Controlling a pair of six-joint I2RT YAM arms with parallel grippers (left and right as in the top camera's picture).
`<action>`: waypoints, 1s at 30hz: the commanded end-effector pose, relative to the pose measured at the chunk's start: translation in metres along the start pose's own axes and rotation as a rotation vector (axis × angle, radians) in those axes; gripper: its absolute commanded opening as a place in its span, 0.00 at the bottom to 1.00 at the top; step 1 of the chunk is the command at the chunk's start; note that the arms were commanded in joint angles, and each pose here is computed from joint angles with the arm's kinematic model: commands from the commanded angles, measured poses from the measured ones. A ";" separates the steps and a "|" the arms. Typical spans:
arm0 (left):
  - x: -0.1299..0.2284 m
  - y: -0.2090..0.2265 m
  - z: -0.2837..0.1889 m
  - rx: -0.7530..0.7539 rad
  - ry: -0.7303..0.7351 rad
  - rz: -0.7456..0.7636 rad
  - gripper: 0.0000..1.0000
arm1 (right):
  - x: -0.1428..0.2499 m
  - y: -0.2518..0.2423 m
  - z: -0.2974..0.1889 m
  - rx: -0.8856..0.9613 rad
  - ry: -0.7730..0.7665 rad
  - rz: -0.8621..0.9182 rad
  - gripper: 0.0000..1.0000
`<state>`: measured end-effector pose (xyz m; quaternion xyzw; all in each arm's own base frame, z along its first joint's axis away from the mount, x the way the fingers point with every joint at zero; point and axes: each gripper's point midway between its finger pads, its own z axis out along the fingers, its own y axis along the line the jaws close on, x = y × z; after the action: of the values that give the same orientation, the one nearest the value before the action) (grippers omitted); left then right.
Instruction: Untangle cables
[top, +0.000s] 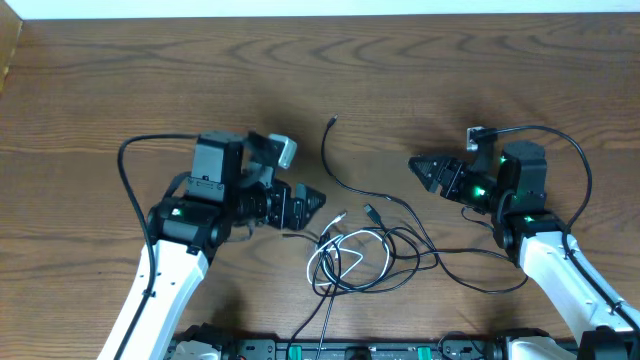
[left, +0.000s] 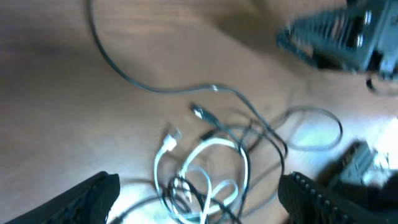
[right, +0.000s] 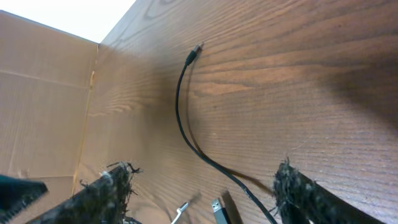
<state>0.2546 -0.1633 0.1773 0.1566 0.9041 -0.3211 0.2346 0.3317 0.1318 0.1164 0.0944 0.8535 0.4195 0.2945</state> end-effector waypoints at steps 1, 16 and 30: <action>0.022 -0.021 -0.002 0.123 0.085 0.146 0.88 | 0.002 0.002 0.001 -0.011 0.011 -0.018 0.82; 0.098 -0.017 0.030 -0.011 0.407 0.329 0.88 | 0.002 0.004 0.001 -0.019 0.010 -0.008 0.91; 0.128 0.031 0.078 -0.137 0.618 0.168 0.75 | 0.001 0.008 0.001 -0.033 0.010 -0.012 0.91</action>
<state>0.1888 -0.1766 0.0532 0.3167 0.9306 -0.1835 0.0064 0.3330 0.1348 0.1209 0.0863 0.8490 0.4258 0.3008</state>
